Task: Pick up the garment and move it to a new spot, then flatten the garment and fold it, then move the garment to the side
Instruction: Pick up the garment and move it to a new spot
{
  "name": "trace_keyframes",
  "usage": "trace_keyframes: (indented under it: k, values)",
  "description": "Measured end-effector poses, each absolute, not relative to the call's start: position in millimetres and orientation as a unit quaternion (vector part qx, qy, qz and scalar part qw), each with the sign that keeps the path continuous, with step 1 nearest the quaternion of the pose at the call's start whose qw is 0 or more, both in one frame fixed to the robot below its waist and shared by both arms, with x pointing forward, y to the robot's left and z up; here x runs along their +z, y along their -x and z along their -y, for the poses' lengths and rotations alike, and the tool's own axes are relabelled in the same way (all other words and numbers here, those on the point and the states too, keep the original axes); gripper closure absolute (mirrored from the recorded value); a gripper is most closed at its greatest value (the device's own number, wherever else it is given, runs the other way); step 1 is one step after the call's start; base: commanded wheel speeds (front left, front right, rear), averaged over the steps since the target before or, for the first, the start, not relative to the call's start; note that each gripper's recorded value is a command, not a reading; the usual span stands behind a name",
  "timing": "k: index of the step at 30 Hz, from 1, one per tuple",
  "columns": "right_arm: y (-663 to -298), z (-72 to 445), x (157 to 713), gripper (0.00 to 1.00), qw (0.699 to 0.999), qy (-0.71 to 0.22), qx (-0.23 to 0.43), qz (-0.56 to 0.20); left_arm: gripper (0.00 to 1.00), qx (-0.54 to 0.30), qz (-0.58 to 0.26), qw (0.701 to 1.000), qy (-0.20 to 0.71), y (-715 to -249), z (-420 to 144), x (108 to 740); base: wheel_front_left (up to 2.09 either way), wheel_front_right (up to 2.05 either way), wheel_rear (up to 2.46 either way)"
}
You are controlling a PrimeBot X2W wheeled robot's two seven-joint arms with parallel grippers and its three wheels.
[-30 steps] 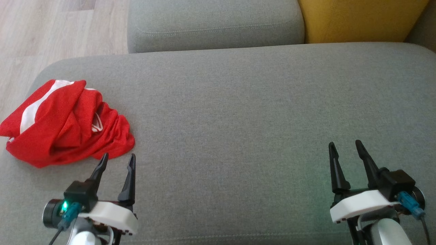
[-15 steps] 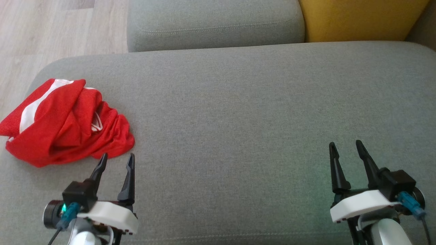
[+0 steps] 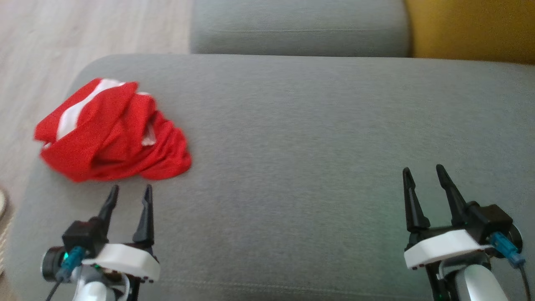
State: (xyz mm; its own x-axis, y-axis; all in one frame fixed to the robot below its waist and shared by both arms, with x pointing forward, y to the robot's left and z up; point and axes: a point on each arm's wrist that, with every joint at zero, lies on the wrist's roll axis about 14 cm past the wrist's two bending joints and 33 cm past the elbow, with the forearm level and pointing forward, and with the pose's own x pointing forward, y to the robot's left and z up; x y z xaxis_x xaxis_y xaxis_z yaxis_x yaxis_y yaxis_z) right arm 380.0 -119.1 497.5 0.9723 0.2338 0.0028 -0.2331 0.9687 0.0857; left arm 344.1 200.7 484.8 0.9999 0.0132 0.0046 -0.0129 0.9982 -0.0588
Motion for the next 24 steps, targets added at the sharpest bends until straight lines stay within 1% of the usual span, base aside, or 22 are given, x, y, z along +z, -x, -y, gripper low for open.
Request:
trace_keyframes:
  k: [4,5,6,13,17,24]
  values:
    - [-387.0,90.7,502.6,0.00,0.986,-0.043,0.159,0.000,0.00,0.049,0.010,0.998,0.031,-334.3,-227.2,488.8,0.00,0.00,0.00]
    - [-387.0,90.7,502.6,0.00,0.986,-0.043,0.159,0.000,0.00,0.049,0.010,0.998,0.031,-334.3,-227.2,488.8,0.00,0.00,0.00]
    - [-389.8,76.9,503.6,0.00,0.983,-0.043,0.178,0.000,0.00,0.073,0.011,0.997,0.032,-326.5,-241.6,489.5,0.00,0.00,0.00]
    - [-395.3,33.3,507.9,0.00,0.970,-0.045,0.239,0.001,0.00,0.151,0.015,0.988,0.031,-295.4,-285.9,490.6,0.00,0.00,0.00]
    - [-397.4,20.1,509.0,0.00,0.965,-0.045,0.256,0.002,0.00,0.177,0.015,0.984,0.031,-282.6,-299.8,490.3,0.00,0.00,0.00]
    - [-397.3,11.5,509.0,0.00,0.962,-0.045,0.268,0.001,0.00,0.193,0.016,0.980,0.033,-274.7,-307.2,490.2,0.00,0.00,0.00]
